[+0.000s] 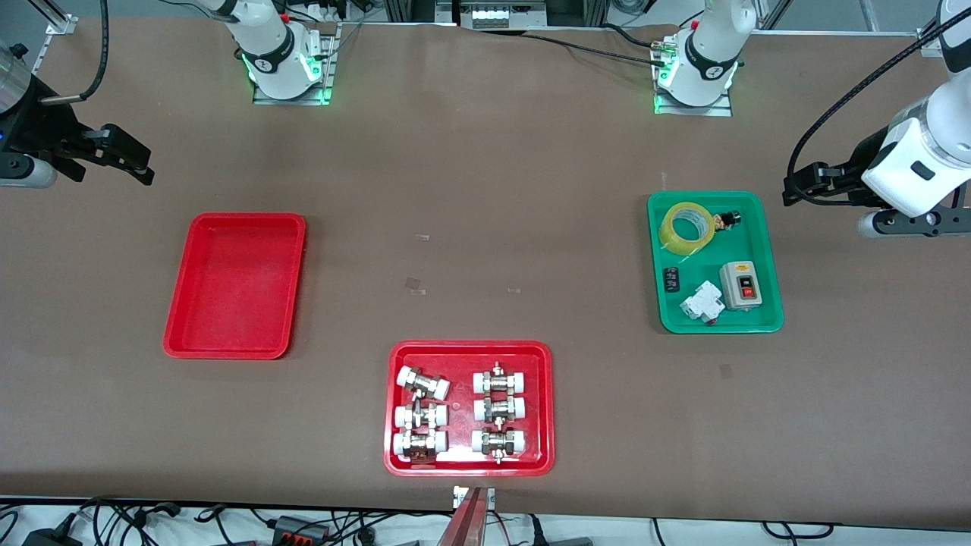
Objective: Left arm passes tape to right arm into tray
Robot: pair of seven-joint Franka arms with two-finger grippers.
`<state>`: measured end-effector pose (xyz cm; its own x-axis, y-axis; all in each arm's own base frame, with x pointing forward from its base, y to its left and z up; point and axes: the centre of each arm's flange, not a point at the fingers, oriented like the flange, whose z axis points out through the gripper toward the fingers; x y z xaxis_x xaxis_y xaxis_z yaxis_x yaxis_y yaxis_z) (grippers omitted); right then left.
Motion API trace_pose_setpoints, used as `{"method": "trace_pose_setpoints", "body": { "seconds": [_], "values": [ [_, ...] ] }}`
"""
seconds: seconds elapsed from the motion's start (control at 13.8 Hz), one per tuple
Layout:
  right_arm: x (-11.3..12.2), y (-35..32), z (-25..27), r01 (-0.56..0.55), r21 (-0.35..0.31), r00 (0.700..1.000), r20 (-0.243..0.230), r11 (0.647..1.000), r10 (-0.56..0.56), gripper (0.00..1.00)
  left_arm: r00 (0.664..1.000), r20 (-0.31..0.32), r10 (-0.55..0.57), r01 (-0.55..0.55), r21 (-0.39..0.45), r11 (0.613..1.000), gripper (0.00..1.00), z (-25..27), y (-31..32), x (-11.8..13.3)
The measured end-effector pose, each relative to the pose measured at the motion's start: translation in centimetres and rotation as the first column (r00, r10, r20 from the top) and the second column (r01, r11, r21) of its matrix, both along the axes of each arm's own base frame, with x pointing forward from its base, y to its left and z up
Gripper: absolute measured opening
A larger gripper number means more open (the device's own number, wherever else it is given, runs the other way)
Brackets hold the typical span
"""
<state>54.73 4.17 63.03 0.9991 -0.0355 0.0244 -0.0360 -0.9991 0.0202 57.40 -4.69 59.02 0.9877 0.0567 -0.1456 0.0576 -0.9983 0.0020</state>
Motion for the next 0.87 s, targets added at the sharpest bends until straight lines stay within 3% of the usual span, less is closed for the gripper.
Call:
{"method": "trace_pose_setpoints", "body": {
  "seconds": [0.65, 0.87],
  "values": [
    [0.0, 0.0, 0.0, -0.001, 0.0, 1.0, 0.002, 1.0, 0.001, 1.0, 1.0, -0.014, 0.018, -0.018, -0.005, 1.0, 1.0, -0.8, 0.8, 0.2],
    [0.0, 0.0, 0.0, -0.001, 0.0, 1.0, 0.002, 1.0, 0.001, 1.0, 0.996, -0.082, 0.036, -0.038, -0.012, 0.999, 1.0, -4.5, 1.9, 1.3]
  ]
}}
